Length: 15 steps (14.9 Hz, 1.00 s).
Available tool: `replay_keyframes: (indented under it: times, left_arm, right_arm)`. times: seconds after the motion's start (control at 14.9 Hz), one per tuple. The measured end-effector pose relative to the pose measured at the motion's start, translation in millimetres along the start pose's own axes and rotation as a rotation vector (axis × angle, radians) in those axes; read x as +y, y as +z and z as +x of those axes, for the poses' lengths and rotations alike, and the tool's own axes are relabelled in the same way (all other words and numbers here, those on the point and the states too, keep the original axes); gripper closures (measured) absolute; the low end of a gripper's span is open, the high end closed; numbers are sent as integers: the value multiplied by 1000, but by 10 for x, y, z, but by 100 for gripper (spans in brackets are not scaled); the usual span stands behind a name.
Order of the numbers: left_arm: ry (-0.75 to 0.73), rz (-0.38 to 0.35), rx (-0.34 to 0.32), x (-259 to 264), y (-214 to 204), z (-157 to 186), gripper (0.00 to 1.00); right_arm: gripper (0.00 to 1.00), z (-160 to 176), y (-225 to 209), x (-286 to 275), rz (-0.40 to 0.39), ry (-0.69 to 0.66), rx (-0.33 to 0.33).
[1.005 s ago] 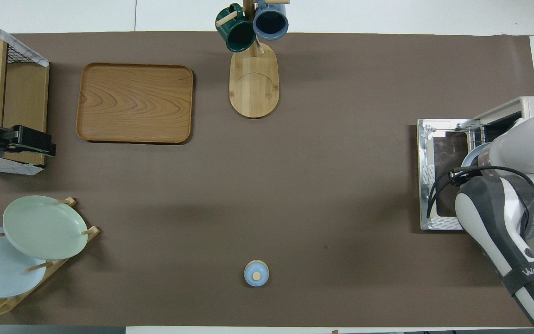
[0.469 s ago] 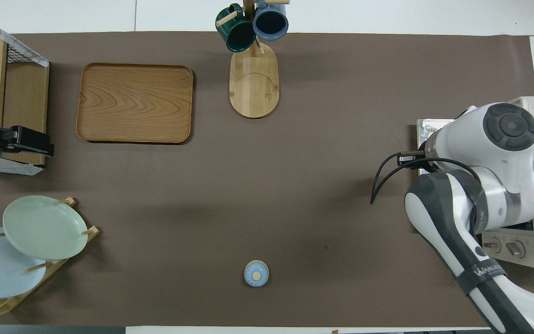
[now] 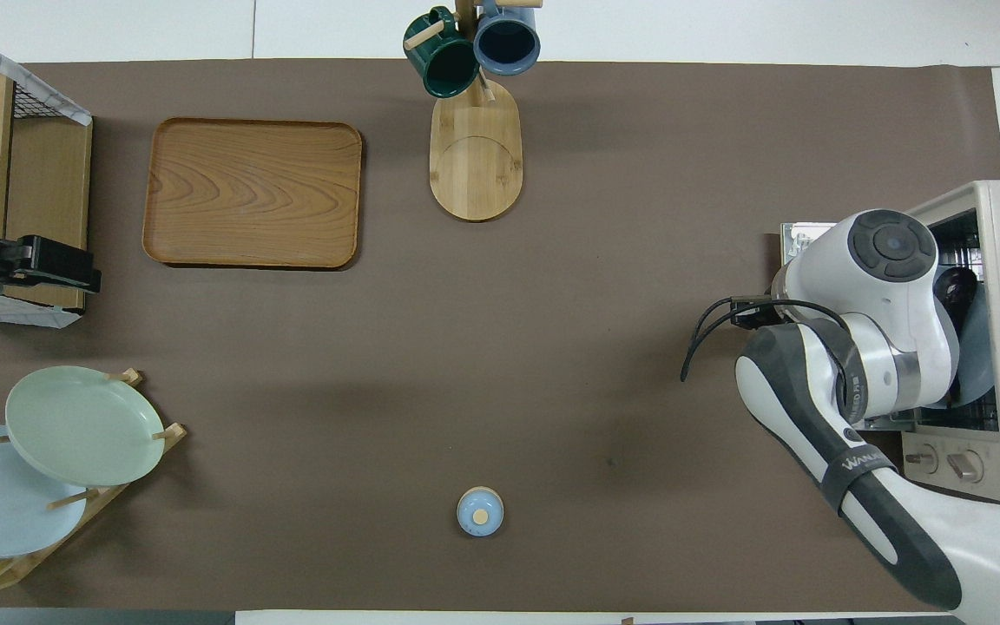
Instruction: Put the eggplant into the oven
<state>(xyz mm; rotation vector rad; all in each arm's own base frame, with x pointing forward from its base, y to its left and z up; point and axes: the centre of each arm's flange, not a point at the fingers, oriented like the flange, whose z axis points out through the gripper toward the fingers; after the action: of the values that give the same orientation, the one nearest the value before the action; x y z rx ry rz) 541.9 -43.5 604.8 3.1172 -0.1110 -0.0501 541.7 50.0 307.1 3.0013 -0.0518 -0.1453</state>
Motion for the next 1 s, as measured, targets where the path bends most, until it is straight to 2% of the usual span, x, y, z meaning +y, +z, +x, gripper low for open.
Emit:
replay_keyframes:
  times: [0.2, 0.6, 0.8, 1.0]
  left_arm:
    - [0, 0, 0, 0, 0, 0, 0]
    - [0, 0, 0, 0, 0, 0, 0]
    - [0, 0, 0, 0, 0, 0, 0]
    - [0, 0, 0, 0, 0, 0, 0]
  right_arm:
    - [99, -21, 43, 27, -89, -71, 10]
    - [99, -28, -9, -51, -141, -144, 3]
    - [99, 14, -387, 17, -156, -205, -37]
    - [99, 0, -907, 427, -146, -247, -23]
